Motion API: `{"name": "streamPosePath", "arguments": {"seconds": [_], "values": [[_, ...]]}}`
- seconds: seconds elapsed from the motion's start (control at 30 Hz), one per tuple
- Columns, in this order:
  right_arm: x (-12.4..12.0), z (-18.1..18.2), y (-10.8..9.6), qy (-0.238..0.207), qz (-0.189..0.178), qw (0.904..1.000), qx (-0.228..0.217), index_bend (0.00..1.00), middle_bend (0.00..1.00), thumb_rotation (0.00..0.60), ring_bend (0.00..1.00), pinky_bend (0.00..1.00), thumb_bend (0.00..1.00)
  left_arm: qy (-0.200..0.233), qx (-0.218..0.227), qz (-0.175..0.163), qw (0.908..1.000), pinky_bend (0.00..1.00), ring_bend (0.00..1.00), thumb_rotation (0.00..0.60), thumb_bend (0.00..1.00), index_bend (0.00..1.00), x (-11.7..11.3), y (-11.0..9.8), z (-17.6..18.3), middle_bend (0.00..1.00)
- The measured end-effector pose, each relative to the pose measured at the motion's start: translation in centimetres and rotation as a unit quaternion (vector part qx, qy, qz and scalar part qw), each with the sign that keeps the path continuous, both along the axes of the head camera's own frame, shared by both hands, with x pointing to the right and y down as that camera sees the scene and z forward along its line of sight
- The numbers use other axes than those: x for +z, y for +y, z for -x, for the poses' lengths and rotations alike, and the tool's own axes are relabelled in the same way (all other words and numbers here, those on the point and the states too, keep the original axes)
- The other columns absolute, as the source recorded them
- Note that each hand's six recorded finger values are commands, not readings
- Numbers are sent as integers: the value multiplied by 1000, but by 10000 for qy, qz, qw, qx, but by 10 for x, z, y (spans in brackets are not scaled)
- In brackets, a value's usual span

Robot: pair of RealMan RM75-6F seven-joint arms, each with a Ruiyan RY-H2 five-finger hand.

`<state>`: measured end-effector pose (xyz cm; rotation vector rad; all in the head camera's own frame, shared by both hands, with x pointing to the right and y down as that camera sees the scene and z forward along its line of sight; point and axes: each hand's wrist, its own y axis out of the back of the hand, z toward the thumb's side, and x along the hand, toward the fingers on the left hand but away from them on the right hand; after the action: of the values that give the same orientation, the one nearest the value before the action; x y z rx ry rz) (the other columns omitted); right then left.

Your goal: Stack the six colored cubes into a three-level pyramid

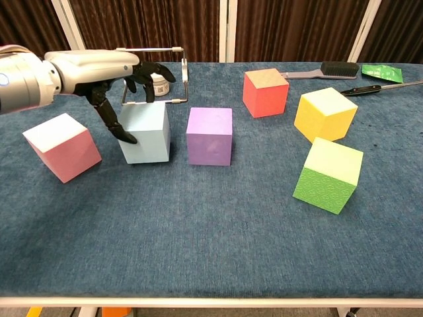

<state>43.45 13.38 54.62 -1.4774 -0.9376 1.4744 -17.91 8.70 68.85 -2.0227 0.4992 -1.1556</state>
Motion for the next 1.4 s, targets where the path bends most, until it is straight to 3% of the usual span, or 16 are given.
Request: {"name": "streamPosePath", "arguments": {"seconds": [0.3, 0.87, 1.4], "values": [[4, -3, 2, 47, 103, 9999, 32, 0, 0, 600, 0, 0, 193, -32, 137, -184, 9997, 244, 116, 600, 0, 121, 2, -4, -11, 443], [8, -8, 3, 82, 189, 9997, 119, 0, 0, 600, 0, 0, 193, 132, 141, 116, 9997, 244, 116, 600, 0, 121, 11, -9, -23, 446], [9, -19, 4, 87, 256, 9993, 272, 0, 0, 600, 0, 0, 193, 188, 219, 56, 9996, 244, 116, 600, 0, 121, 12, -11, -30, 446]]}}
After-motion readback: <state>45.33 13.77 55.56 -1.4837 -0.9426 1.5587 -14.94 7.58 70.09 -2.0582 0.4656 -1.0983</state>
